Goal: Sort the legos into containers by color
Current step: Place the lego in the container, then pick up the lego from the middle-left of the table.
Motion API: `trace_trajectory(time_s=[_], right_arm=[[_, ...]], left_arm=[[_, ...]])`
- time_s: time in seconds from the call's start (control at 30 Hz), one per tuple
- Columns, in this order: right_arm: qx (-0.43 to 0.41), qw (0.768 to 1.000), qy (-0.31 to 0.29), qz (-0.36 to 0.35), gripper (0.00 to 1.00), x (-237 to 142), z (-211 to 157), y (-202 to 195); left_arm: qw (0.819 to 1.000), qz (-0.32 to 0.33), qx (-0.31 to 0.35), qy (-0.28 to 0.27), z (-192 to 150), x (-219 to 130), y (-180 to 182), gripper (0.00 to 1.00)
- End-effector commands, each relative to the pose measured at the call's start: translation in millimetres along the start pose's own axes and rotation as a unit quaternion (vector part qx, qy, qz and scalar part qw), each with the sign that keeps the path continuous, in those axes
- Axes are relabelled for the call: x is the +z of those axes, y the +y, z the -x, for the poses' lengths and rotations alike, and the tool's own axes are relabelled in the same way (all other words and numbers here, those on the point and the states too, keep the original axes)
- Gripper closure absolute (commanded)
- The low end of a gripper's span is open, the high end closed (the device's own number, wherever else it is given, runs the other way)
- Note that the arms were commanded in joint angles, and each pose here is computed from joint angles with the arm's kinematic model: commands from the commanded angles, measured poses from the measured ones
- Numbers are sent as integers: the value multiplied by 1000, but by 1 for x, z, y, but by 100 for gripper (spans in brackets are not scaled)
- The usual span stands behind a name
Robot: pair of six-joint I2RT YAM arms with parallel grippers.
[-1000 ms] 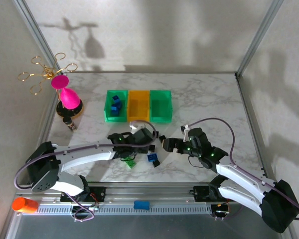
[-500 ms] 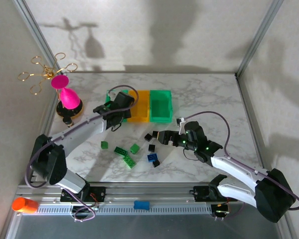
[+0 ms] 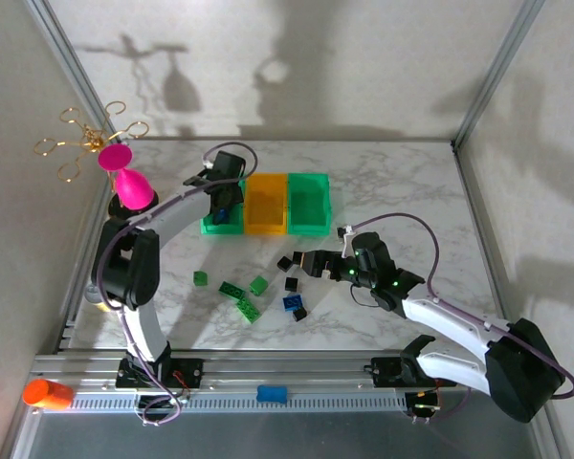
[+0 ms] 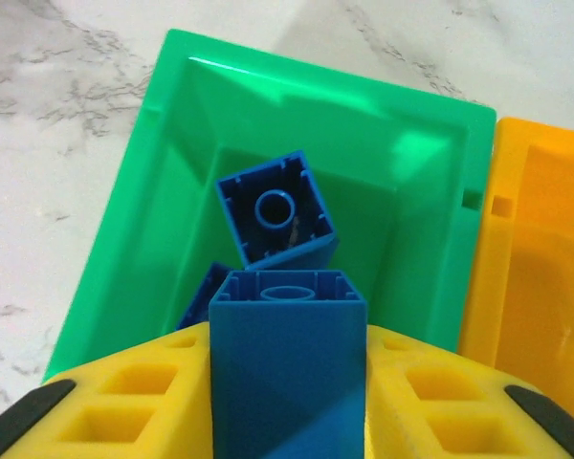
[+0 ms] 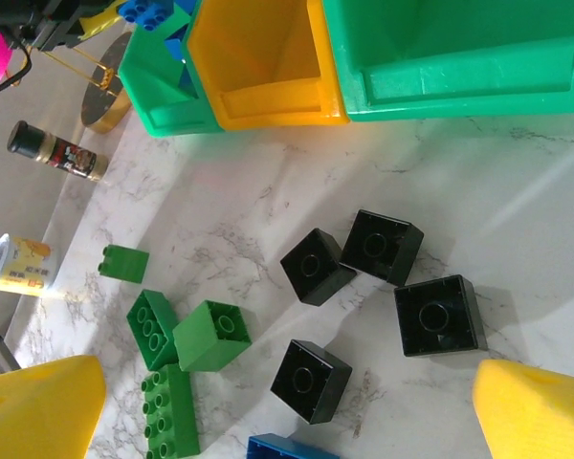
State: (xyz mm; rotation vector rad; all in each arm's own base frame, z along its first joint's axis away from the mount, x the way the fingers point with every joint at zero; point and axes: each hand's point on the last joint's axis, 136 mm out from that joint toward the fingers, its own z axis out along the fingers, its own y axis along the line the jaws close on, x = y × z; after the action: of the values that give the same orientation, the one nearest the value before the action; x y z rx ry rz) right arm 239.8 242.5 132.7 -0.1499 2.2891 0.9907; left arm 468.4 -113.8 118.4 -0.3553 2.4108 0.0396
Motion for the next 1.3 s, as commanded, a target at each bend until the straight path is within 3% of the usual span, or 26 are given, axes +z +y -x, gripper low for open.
trace_trajectory(time_s=[0.0,0.3,0.77,1.03,1.27], right_arm=[[-12,1000,-14,8,1,1,14,11],[-9,1000,-17,11,1,3,15,12],[-5,1000,-19,-8,1,3,25,6],[30,998,14,-51,1,-7,10,-26],[55,995,33,-80,1,-30,-14,-49]], left_arm=[[1000,-8,12,1,4,9,-7,62],[1000,-9,16,17,-2,15,-5,53],[997,-63,-19,-35,16,-71,1,52],[991,-134,24,-20,-45,-126,-27,52],[979,-190,57,49,-134,-159,-61,48]])
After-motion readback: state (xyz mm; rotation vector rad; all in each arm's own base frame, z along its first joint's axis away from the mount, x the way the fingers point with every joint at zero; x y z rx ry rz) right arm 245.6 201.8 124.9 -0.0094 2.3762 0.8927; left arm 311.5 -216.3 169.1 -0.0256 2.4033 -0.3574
